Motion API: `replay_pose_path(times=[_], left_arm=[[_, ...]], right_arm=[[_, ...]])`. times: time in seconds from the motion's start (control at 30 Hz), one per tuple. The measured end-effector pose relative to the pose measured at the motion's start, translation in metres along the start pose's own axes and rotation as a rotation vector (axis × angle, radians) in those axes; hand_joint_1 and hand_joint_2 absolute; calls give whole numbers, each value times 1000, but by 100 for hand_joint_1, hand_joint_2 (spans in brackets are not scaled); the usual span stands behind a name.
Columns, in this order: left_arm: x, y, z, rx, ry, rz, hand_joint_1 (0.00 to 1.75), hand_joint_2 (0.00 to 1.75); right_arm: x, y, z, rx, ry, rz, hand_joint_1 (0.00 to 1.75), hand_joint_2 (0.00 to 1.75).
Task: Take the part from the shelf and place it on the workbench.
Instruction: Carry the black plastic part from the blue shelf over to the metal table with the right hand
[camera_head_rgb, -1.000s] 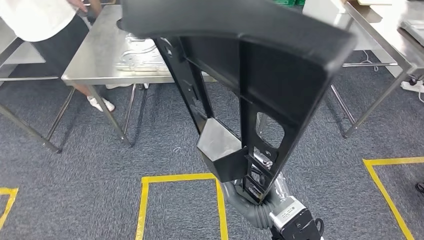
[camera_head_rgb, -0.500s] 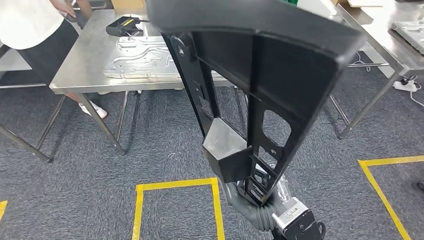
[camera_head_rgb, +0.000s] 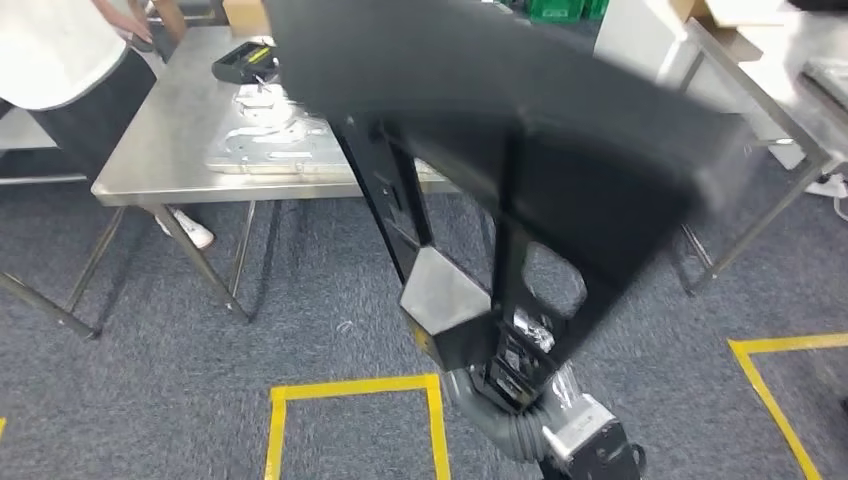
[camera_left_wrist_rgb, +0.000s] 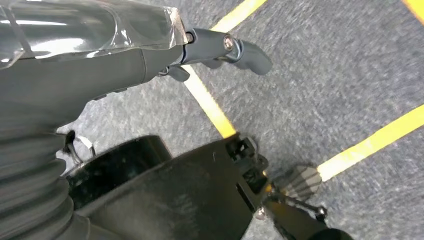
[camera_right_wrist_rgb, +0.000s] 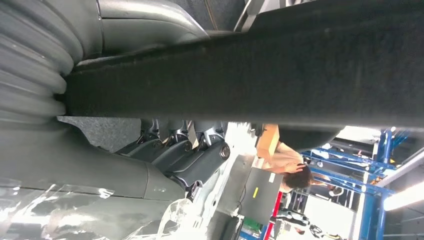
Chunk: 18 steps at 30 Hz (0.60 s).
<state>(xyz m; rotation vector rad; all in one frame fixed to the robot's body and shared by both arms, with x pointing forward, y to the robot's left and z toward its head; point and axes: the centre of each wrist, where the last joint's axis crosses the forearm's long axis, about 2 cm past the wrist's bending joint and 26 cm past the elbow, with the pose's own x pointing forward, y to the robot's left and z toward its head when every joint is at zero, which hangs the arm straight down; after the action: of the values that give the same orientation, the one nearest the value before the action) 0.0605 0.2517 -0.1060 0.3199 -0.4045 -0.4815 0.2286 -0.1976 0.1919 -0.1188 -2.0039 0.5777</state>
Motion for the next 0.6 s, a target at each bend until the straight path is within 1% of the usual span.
replay_pose_path(times=[0.17,0.6], left_arm=[[2,1,-1,3,-5,1,0,175],[-4,0,0,1,9,-2,0,175]], right_arm=[[0,-1,-1,-3,-4,2,175,175],[0,0,-1,-3,-2,-3,175,175]])
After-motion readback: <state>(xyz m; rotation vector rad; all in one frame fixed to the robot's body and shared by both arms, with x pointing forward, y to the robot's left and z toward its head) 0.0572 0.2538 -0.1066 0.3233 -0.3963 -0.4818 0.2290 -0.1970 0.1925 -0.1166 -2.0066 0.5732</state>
